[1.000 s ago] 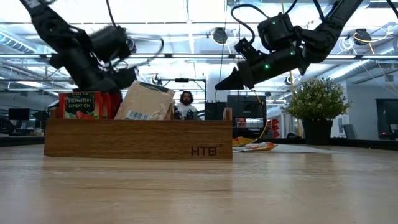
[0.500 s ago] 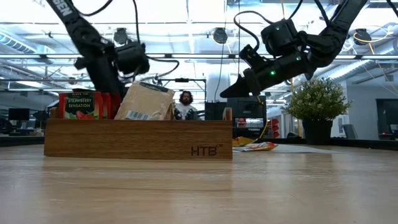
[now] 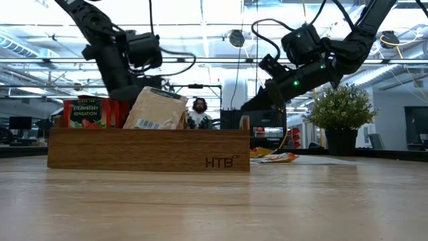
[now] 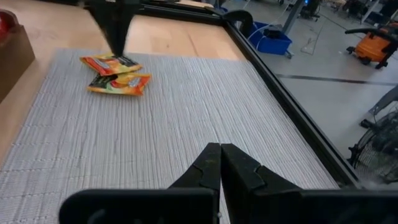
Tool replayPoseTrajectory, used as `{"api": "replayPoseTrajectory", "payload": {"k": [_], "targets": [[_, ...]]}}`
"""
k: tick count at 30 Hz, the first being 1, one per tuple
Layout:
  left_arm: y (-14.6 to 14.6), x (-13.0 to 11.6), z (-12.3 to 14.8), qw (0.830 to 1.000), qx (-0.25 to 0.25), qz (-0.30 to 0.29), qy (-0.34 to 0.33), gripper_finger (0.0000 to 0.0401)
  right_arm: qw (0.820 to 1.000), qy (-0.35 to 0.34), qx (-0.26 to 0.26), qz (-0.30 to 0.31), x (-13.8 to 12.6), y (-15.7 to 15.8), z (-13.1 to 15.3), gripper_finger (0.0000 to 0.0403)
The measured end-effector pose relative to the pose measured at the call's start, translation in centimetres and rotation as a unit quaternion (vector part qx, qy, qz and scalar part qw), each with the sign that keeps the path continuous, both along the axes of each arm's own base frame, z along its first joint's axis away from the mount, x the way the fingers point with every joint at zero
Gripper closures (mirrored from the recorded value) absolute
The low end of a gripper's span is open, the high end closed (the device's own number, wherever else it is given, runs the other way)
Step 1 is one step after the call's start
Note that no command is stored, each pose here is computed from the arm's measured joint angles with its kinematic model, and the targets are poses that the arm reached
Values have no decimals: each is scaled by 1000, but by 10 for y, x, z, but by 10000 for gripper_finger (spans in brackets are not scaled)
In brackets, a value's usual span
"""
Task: Pick & Place Tea
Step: Put the yellow tea bag into the right section of the wooden organizer
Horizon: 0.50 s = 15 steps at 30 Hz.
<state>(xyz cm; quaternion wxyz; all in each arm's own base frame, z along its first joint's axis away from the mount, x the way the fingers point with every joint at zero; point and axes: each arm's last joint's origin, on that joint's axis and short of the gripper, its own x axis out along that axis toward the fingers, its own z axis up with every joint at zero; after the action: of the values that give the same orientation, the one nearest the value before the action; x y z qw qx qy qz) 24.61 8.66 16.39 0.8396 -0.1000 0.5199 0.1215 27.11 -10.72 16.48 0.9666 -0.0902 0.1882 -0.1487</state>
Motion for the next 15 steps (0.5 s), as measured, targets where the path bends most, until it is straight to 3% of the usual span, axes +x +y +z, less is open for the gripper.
{"api": "replayPoseTrajectory", "payload": {"k": [5, 10, 15], "targets": [[-6, -14, -16, 998, -38, 23, 37, 398, 1000, 1, 3, -1, 0, 0, 0, 403], [-11, -19, -26, 995, -94, 19, 18, 398, 1000, -1, 5, -1, 0, 0, 0, 403], [-8, -24, -32, 996, -62, 62, 31, 396, 1000, -4, 4, -1, 0, 0, 0, 403]]}}
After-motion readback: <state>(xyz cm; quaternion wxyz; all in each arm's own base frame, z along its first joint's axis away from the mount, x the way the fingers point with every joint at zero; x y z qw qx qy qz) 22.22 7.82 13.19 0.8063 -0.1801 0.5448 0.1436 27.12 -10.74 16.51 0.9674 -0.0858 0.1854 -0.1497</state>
